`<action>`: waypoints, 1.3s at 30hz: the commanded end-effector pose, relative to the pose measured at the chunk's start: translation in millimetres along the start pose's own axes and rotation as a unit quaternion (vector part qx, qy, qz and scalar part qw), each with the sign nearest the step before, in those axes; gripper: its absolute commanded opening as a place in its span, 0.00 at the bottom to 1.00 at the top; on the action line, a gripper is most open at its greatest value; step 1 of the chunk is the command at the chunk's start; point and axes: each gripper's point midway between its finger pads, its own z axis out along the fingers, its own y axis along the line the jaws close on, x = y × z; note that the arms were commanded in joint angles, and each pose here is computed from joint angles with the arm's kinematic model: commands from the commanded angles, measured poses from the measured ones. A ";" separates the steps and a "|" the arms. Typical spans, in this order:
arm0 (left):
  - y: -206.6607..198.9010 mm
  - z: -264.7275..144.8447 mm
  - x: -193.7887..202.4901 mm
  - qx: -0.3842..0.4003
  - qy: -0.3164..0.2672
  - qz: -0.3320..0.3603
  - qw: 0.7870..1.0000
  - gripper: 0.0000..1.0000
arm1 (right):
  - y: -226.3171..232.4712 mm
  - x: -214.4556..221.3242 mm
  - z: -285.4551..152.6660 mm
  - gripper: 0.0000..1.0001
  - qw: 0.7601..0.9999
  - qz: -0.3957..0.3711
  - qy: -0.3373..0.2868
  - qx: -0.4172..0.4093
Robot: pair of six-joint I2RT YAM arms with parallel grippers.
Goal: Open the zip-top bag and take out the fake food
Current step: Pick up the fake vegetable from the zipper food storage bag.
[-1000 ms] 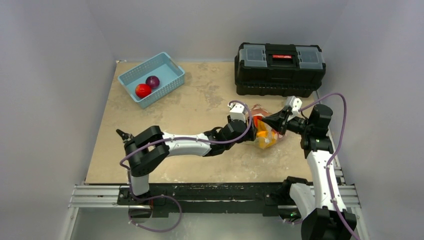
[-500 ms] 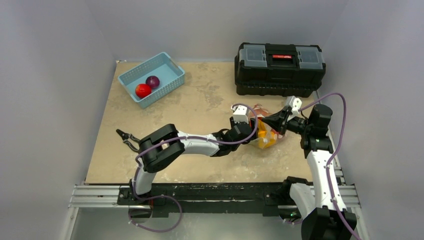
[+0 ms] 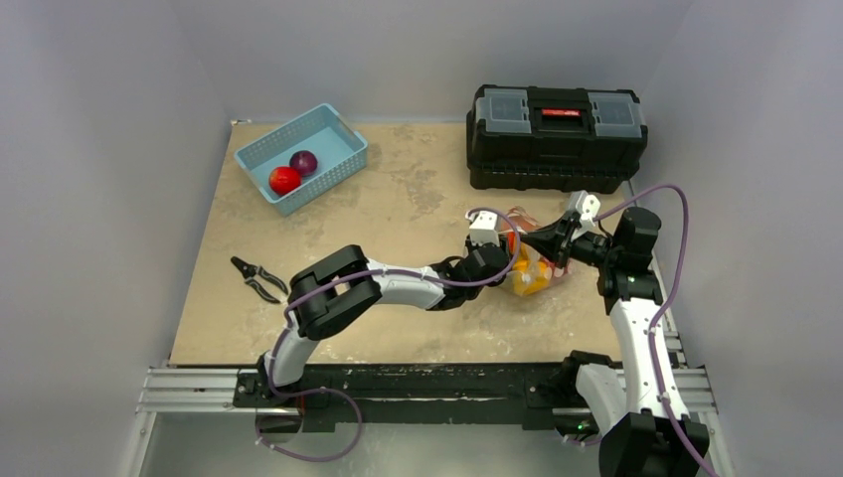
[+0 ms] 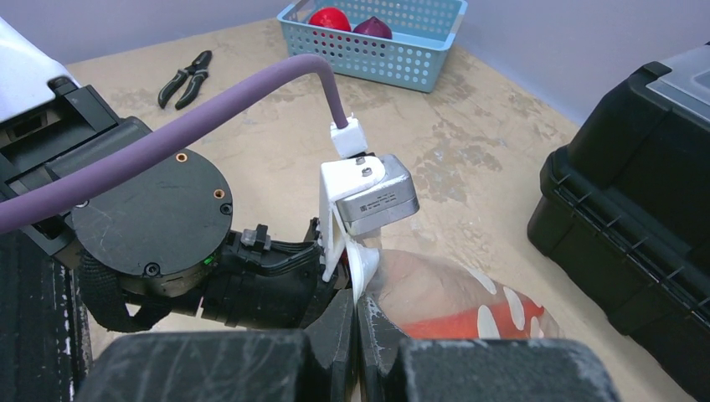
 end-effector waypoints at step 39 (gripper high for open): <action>-30.1 -56.6 -78.4 0.155 0.052 -0.187 0.969 0.00 | 5.8 -2.8 1.0 0.00 0.999 -0.033 -0.005 -0.017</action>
